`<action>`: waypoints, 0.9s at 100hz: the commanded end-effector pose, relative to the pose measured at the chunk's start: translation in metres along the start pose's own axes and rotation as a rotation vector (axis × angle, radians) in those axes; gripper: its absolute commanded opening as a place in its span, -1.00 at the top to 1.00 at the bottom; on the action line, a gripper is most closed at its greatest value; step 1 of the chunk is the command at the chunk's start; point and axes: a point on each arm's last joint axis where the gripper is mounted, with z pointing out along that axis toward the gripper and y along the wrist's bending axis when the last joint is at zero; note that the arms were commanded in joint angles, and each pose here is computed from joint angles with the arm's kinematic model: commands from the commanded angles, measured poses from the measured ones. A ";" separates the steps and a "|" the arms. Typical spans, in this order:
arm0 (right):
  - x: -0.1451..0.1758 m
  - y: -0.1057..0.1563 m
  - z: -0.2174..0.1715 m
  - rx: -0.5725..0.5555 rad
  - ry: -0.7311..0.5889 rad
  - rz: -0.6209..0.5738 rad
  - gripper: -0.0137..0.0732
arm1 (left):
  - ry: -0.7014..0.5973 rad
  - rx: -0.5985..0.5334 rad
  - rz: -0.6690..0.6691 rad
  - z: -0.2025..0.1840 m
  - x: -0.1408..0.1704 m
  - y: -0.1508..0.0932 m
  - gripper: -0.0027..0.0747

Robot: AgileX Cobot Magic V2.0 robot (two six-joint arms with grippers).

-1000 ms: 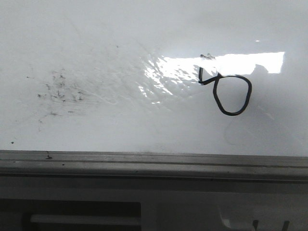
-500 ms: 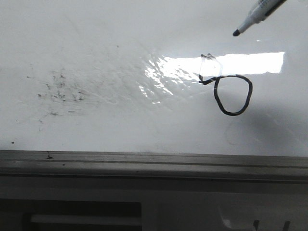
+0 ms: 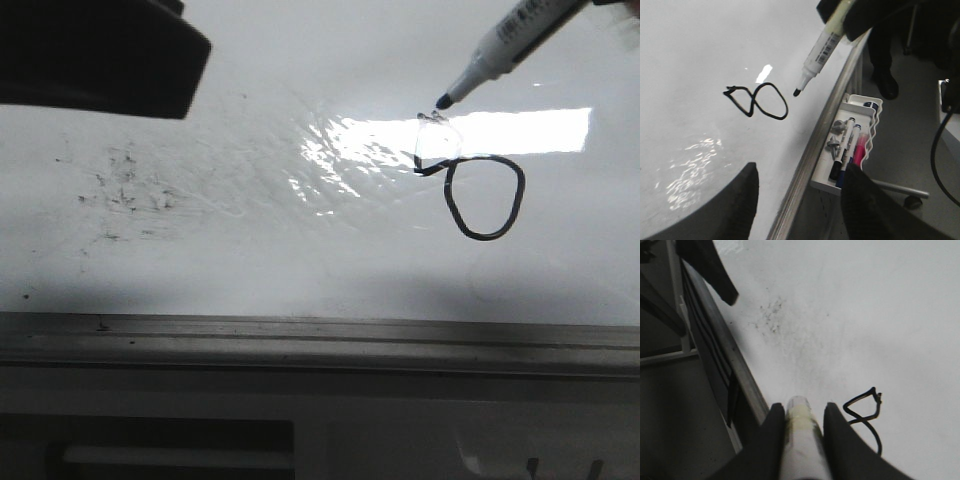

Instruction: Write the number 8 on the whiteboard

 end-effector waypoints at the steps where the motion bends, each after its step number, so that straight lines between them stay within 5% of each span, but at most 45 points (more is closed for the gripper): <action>1: -0.013 0.002 0.001 -0.019 -0.069 -0.017 0.85 | -0.020 0.035 0.023 0.005 -0.017 0.004 0.02; 42: -0.020 0.032 0.028 -0.178 -0.081 -0.081 0.85 | 0.071 0.167 0.071 0.031 -0.015 0.005 0.02; 90: -0.026 0.036 0.034 -0.188 -0.136 -0.065 0.85 | 0.100 0.208 0.052 0.042 -0.010 0.006 0.02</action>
